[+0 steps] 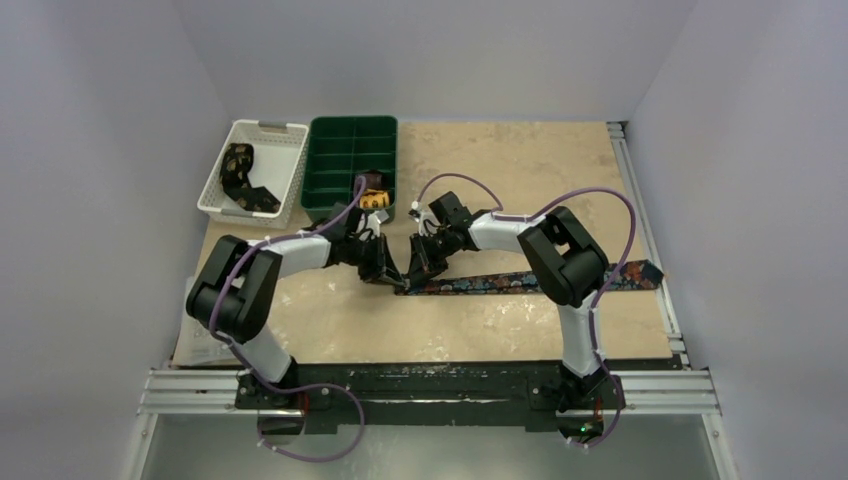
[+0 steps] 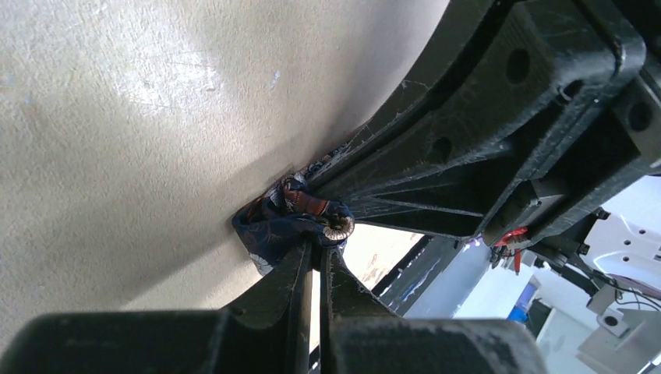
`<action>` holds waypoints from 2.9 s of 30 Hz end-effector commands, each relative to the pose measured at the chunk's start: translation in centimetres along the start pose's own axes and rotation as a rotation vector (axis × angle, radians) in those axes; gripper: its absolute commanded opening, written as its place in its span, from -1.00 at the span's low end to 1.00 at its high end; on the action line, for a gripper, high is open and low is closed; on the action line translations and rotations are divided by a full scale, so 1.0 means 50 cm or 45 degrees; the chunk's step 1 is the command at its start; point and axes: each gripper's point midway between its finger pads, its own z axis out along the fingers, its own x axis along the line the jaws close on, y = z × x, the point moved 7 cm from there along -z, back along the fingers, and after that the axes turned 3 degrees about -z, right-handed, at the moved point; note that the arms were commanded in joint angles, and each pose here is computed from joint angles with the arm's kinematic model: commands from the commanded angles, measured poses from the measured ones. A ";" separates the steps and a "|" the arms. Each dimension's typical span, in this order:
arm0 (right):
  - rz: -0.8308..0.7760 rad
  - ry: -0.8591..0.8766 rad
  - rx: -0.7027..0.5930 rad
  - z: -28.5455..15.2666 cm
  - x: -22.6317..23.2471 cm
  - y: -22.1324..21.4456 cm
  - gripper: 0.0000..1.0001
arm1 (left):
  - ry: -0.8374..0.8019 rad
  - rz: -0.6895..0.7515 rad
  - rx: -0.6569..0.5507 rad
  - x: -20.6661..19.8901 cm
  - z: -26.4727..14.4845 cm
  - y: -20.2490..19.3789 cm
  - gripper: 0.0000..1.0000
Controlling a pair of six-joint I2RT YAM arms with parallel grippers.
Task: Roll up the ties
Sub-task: Roll the tie at the center of the board.
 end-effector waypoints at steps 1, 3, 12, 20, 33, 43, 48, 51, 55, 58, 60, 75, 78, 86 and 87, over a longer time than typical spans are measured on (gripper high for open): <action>-0.071 -0.064 -0.017 0.003 -0.006 0.001 -1.00 | 0.114 0.022 -0.004 0.022 0.015 0.010 -1.00; -0.086 -0.055 -0.021 -0.002 -0.001 0.004 -1.00 | 0.147 0.026 0.004 0.029 0.017 0.010 -1.00; -0.168 0.029 -0.069 -0.049 0.047 0.024 -0.78 | 0.296 0.045 0.015 0.061 0.010 -0.010 -1.00; -0.200 0.044 -0.106 -0.086 0.072 0.033 -0.33 | 0.325 0.072 0.025 0.060 0.016 -0.009 -1.00; -0.098 0.013 -0.115 -0.048 0.050 0.027 -0.27 | 0.298 0.097 0.039 0.051 0.017 -0.005 -1.00; -0.044 0.002 -0.080 -0.016 0.029 0.024 -0.38 | 0.276 0.103 0.044 0.049 0.018 -0.007 -1.00; -0.040 0.045 -0.073 -0.016 0.041 0.028 -0.59 | 0.277 0.098 0.045 0.051 0.022 -0.004 -1.00; -0.054 0.052 -0.080 -0.023 0.054 0.035 -0.48 | 0.275 0.090 0.052 0.052 0.025 -0.004 -1.00; -0.039 0.056 -0.058 -0.016 0.054 0.029 -0.54 | 0.271 0.091 0.056 0.051 0.027 -0.002 -1.00; -0.031 0.041 -0.026 -0.004 0.040 0.014 -1.00 | 0.265 0.101 0.040 0.045 0.022 0.001 -0.97; -0.039 0.025 -0.008 -0.001 0.026 0.005 -1.00 | 0.234 0.131 -0.014 0.032 0.008 0.005 -0.62; -0.084 0.027 -0.030 -0.007 0.014 0.009 -1.00 | -0.083 1.546 -0.291 -0.080 -0.175 -0.021 0.53; -0.101 0.051 -0.034 -0.013 0.021 0.006 -1.00 | -0.183 1.786 -0.264 -0.078 -0.173 -0.048 0.53; -0.137 0.053 0.020 -0.034 -0.015 -0.037 -1.00 | -0.358 1.985 -0.385 -0.135 -0.157 -0.079 0.55; -0.151 0.055 0.016 -0.039 -0.016 -0.040 -1.00 | -0.394 1.952 -0.397 -0.151 -0.150 -0.085 0.55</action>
